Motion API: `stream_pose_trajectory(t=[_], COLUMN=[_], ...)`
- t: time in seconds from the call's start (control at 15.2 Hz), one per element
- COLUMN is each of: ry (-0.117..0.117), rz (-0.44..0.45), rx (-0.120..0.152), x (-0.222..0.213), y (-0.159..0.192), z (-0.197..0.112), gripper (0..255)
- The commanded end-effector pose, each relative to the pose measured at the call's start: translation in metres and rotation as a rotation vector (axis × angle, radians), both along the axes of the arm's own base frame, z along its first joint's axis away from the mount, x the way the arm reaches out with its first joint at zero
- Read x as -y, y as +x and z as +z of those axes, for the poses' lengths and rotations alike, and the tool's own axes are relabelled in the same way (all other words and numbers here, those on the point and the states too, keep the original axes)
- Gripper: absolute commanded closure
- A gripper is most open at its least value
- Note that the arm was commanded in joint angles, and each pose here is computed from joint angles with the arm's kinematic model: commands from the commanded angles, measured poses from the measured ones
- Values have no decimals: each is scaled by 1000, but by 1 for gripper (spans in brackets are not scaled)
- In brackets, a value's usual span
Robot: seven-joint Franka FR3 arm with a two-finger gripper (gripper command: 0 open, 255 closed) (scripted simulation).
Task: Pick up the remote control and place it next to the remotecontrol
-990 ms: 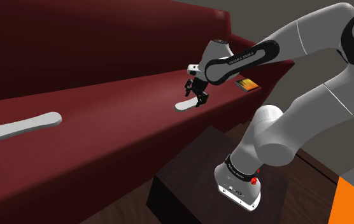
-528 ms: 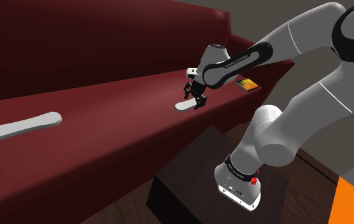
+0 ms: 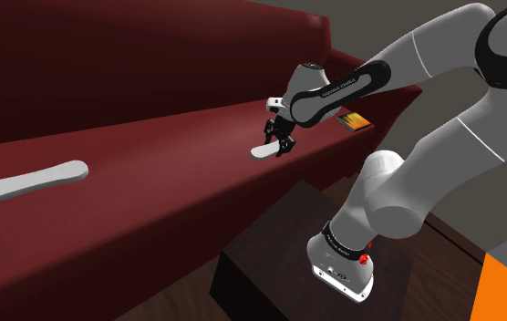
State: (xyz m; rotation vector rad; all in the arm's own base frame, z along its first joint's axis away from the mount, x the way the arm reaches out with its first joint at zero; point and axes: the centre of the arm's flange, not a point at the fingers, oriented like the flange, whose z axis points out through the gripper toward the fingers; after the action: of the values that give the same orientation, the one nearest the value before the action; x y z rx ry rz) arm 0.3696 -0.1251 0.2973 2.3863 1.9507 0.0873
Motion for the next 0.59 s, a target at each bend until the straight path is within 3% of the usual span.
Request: stream_pose_trajectory(t=[0.0,0.26,0.53], ry=[0,0,0], rz=[0,0,0], rx=[0,0,0], x=[0,0,0], y=[0,0,0], z=[0,0,21], gripper=[255,255,255])
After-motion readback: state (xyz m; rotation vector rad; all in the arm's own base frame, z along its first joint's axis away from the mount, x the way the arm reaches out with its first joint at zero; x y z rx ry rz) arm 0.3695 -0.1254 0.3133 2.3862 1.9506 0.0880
